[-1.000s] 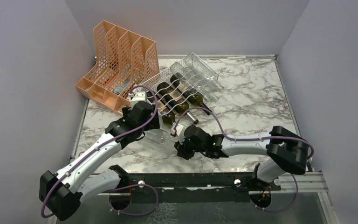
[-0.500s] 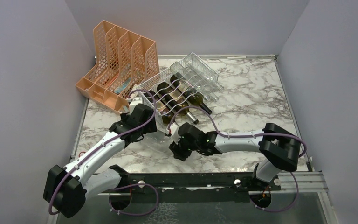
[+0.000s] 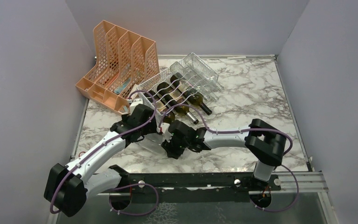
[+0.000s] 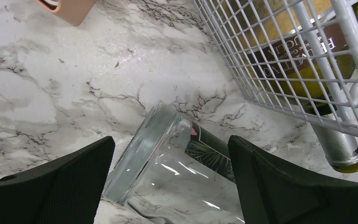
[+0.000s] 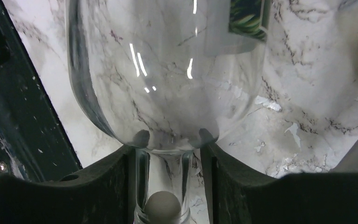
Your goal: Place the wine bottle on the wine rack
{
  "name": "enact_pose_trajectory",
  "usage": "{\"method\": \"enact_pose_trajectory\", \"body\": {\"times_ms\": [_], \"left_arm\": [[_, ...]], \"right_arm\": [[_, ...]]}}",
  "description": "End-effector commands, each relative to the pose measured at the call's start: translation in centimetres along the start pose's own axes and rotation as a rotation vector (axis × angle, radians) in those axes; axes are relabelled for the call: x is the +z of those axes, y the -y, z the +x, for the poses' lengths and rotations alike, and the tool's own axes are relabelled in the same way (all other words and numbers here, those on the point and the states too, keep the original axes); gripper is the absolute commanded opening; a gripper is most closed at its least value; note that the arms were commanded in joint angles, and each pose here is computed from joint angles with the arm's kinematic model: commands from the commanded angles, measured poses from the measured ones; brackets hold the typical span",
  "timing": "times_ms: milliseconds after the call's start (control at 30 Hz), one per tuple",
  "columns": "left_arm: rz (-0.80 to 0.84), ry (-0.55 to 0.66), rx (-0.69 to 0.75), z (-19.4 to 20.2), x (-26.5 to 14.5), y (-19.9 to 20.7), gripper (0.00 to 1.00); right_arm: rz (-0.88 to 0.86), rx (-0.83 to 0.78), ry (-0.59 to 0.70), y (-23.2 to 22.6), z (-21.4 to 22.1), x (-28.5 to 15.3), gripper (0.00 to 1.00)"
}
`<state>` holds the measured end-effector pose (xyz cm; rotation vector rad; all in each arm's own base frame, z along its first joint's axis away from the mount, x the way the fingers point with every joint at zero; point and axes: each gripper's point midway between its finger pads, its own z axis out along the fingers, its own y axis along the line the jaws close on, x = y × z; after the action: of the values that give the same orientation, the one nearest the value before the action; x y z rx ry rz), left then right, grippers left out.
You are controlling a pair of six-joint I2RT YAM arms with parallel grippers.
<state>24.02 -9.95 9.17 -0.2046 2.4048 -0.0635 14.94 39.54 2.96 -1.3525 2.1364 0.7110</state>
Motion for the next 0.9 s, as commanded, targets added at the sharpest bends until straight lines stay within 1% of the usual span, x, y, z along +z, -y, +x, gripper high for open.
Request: {"method": "enact_pose_trajectory", "body": {"times_ms": [0,67,100,200,233,267,400,567,867], "left_arm": [[0.020,0.008,-0.038,-0.2,0.1,0.4,0.99],[0.022,0.020,-0.048,-0.7,0.0,0.5,0.99],[0.021,0.027,-0.051,-0.9,-0.1,0.5,0.99],[0.016,0.062,-0.062,-2.0,-0.6,0.3,0.99],[0.011,0.078,-0.068,-2.5,-0.8,0.2,0.99],[0.005,0.093,-0.074,-3.0,-1.1,0.1,0.99],[-0.021,0.155,-0.095,-5.0,-2.2,-0.6,0.99],[-0.060,0.225,-0.112,-7.0,-3.8,-1.6,0.99],[-0.092,0.362,-0.135,-10.8,-7.9,-3.1,0.99]], "right_arm": [[-0.018,-0.018,-0.052,-0.4,0.8,0.3,0.47],[-0.017,-0.020,-0.062,-0.4,1.1,0.6,0.41],[-0.018,-0.021,-0.067,-0.3,1.2,0.7,0.35],[-0.010,-0.024,-0.069,-0.2,1.4,0.8,0.10],[-0.002,-0.025,-0.064,-0.1,1.3,0.7,0.03],[0.002,-0.027,-0.056,0.0,1.1,0.6,0.01],[0.004,-0.039,0.007,-0.2,-0.4,-0.7,0.01],[-0.006,-0.060,0.121,-0.8,-3.3,-3.2,0.01],[-0.023,-0.091,0.341,-2.1,-7.9,-9.1,0.01]]}}
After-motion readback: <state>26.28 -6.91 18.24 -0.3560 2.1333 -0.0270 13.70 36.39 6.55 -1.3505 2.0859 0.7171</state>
